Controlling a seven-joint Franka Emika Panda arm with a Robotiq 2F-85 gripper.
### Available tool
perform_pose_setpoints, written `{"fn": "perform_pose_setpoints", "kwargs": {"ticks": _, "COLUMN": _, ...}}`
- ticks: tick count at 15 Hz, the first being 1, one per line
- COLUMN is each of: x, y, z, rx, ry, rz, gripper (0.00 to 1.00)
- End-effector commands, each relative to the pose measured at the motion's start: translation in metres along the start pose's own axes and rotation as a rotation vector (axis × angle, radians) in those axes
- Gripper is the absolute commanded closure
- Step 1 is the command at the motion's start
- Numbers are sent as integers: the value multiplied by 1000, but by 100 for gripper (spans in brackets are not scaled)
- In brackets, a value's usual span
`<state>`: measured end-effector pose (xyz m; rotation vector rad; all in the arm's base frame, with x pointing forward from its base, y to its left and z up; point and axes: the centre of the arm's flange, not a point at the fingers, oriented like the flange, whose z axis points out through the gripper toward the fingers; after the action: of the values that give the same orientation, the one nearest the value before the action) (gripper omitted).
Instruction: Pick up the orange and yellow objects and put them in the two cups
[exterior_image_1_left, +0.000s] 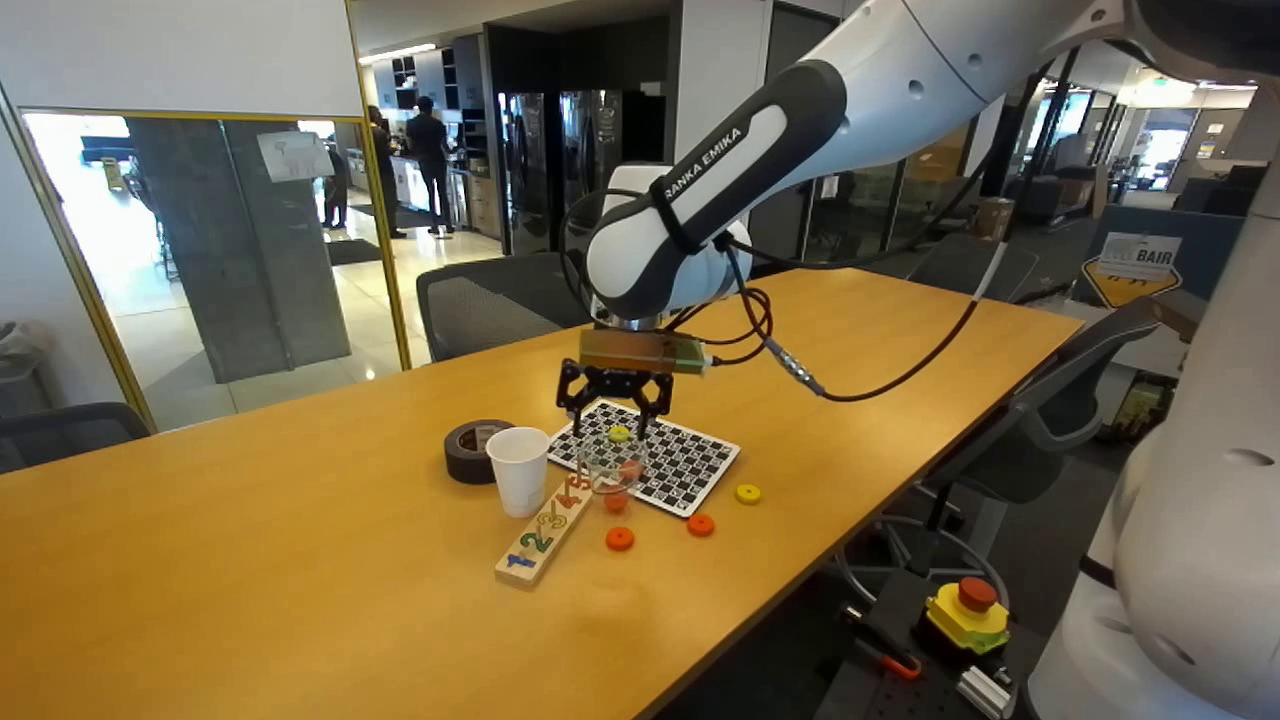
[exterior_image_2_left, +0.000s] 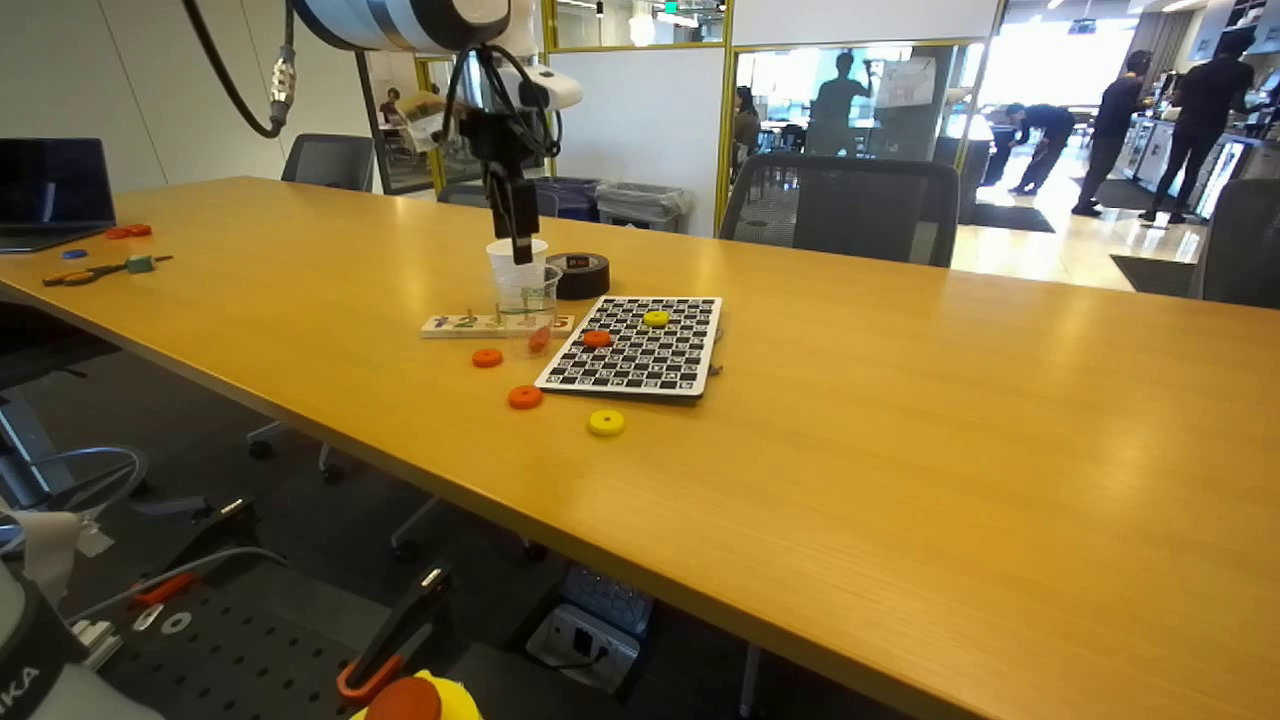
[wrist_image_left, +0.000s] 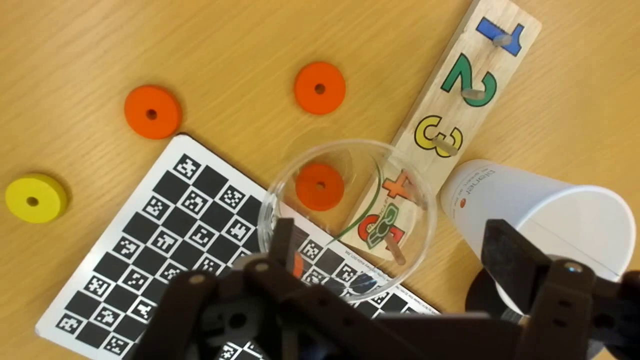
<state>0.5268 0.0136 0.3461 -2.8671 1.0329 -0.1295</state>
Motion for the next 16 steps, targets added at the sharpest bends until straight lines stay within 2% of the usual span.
{"fn": "perform_pose_setpoints", "kwargs": {"ticks": 1, "x": -46, "y": -5, "z": -33, "rx": -20, "ry": 6, "rz": -26, "gripper": 0}}
{"fn": "perform_pose_setpoints", "kwargs": {"ticks": 4, "x": -89, "y": -12, "z": -38, "rx": -60, "ry": -47, "rz": -96, "gripper": 0}}
{"fn": "perform_pose_setpoints", "kwargs": {"ticks": 7, "x": -120, "y": -18, "z": -18, "rx": -80, "ry": -99, "rz": -157, "gripper": 0}}
{"fn": "perform_pose_setpoints", "kwargs": {"ticks": 10, "x": -124, "y": -22, "z": 16, "rx": -87, "ry": -82, "rz": -146, "gripper": 0}}
{"fn": "perform_pose_setpoints", "kwargs": {"ticks": 16, "x": -102, "y": -17, "z": 78, "rx": -85, "ry": -19, "rz": -49, "gripper": 0}}
